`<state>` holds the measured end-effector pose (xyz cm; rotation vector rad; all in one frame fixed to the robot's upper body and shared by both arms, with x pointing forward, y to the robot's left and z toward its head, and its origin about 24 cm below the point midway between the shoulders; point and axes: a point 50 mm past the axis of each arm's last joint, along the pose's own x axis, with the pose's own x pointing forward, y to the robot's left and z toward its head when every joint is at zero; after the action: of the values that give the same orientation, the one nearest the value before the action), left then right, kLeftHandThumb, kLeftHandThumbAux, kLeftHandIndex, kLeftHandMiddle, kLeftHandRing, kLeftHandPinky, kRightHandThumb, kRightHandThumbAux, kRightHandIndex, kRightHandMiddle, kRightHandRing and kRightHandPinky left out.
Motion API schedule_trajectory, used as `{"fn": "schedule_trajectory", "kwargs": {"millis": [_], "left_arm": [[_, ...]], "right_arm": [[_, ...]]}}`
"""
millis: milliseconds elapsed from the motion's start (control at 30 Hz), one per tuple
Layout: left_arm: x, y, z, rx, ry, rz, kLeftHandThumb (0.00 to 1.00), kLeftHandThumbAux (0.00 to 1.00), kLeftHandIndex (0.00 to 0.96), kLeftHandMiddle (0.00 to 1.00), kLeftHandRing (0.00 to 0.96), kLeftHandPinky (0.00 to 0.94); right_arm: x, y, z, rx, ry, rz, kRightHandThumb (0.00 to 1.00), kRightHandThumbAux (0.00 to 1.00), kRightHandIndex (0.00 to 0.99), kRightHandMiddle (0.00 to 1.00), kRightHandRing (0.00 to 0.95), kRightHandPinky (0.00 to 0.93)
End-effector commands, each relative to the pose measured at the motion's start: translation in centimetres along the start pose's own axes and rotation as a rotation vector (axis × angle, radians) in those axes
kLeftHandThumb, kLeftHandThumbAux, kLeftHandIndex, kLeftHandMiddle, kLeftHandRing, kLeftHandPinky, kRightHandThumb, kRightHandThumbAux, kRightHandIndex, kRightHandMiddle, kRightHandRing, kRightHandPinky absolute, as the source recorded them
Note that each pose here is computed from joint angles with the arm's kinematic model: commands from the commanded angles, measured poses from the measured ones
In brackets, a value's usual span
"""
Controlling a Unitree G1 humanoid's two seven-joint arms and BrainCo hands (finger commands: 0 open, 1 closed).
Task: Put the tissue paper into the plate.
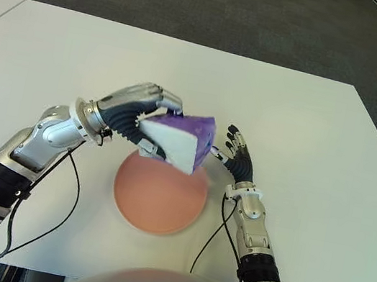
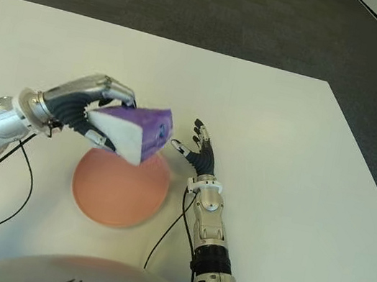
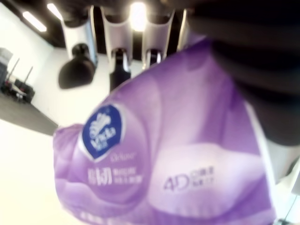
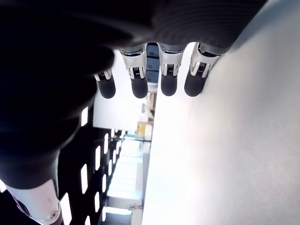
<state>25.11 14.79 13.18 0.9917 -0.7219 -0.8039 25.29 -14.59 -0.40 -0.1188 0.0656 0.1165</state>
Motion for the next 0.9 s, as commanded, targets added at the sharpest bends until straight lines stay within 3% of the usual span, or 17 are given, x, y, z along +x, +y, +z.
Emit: {"fn": "schedule_trajectory", "kwargs": {"millis": [33, 433, 633, 900], "left_arm": [[-0.9, -1.6, -0.8, 0.035, 0.055, -0.134, 0.752, 0.695, 0.444, 0.835, 0.838, 0.783], [-1.1, -3.0, -1.0, 0.093, 0.068, -0.294, 0.753, 0.696, 0.444, 0.836, 0.839, 0.779], [-1.3, -3.8, -1.0, 0.126, 0.145, -0.372, 0.754, 0.695, 0.444, 0.841, 0.841, 0.783], [-1.4, -3.7, -0.4, 0.168, 0.231, -0.411, 0.755, 0.696, 0.443, 0.837, 0.834, 0.793]], "right_arm": [[-1.8, 1.0, -3.5, 0.018, 0.193, 0.036, 0.000, 0.719, 0.000, 0.000, 0.000, 0.000], [-1.7, 1.0, -3.6, 0.025, 0.194, 0.031, 0.000, 0.721, 0.000, 0.000, 0.000, 0.000], [-1.6, 1.1, -3.6, 0.030, 0.196, 0.027, 0.000, 0.729, 0.000, 0.000, 0.000, 0.000], [-1.5, 1.2, -3.9, 0.038, 0.180, 0.034, 0.000, 0.723, 0.000, 0.000, 0.000, 0.000]]}}
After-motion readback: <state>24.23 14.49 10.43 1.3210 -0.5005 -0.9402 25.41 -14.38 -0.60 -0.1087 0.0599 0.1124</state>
